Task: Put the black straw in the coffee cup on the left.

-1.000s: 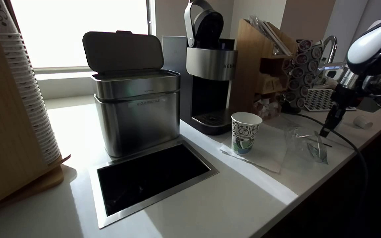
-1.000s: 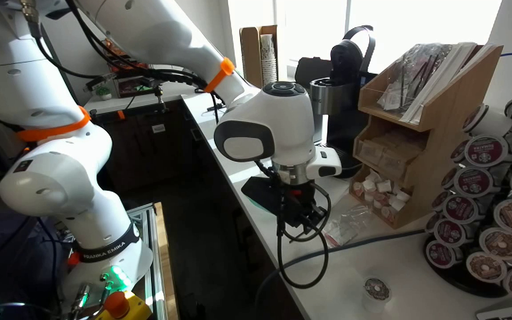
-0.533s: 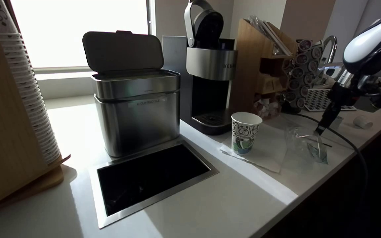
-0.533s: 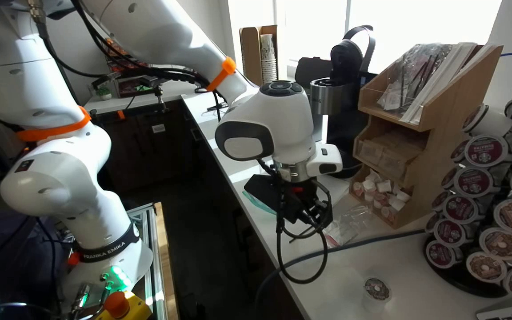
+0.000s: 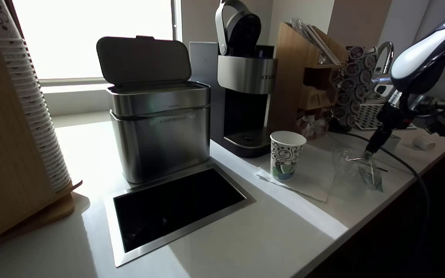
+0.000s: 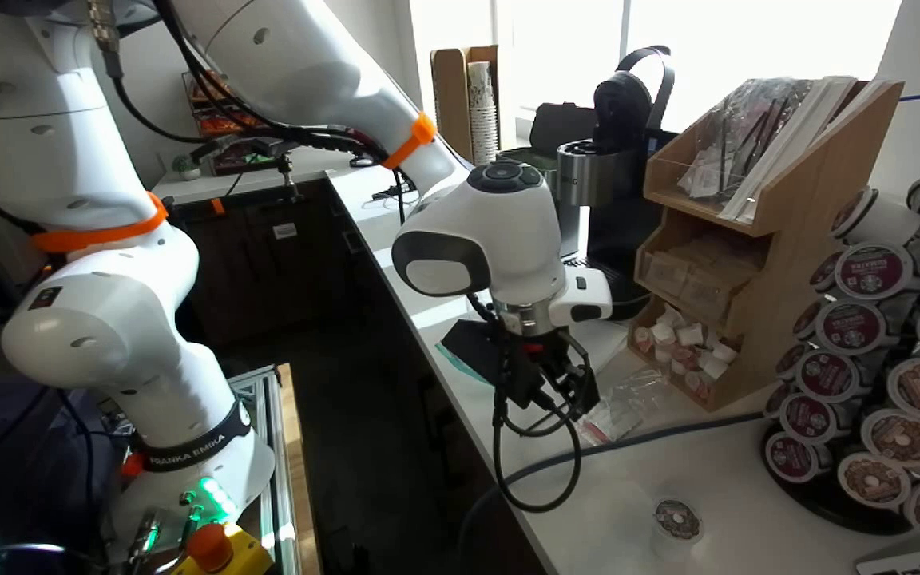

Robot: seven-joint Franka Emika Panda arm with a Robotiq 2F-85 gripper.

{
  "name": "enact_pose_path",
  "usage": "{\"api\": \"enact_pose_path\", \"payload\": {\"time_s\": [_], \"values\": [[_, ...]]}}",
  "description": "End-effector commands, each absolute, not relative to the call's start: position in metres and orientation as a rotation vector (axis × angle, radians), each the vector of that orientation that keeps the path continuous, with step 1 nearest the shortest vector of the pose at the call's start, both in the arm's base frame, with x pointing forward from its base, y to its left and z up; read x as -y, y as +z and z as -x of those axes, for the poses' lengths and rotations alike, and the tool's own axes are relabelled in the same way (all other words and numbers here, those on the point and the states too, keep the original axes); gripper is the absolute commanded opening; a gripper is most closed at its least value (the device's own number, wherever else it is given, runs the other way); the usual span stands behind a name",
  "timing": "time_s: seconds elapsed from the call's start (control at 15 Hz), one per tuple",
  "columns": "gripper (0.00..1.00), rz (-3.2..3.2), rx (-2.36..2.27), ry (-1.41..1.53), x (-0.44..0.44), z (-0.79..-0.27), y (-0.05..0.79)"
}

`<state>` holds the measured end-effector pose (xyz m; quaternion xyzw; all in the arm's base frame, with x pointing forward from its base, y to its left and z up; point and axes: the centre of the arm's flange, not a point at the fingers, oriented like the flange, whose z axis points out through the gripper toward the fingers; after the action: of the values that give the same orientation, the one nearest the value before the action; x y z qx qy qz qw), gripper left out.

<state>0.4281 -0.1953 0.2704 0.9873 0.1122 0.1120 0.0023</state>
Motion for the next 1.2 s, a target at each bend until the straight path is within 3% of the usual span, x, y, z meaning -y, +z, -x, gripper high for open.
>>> {"api": "enact_pose_path", "payload": {"time_s": [0.0, 0.47, 0.73, 0.87, 0.93, 1.0, 1.13], "values": [[0.98, -3.075, -0.352, 0.413, 0.201, -0.426, 0.257], [0.86, -3.081, -0.359, 0.48, 0.199, -0.429, 0.249], [0.58, -3.092, -0.362, 0.488, 0.199, -0.429, 0.245], [0.52, -3.095, -0.362, 0.491, 0.199, -0.429, 0.243], [0.42, -3.096, -0.361, 0.493, 0.2, -0.428, 0.243], [0.41, -3.098, -0.359, 0.493, 0.2, -0.428, 0.242], [0.27, -3.1, -0.361, 0.492, 0.201, -0.428, 0.241]]}}
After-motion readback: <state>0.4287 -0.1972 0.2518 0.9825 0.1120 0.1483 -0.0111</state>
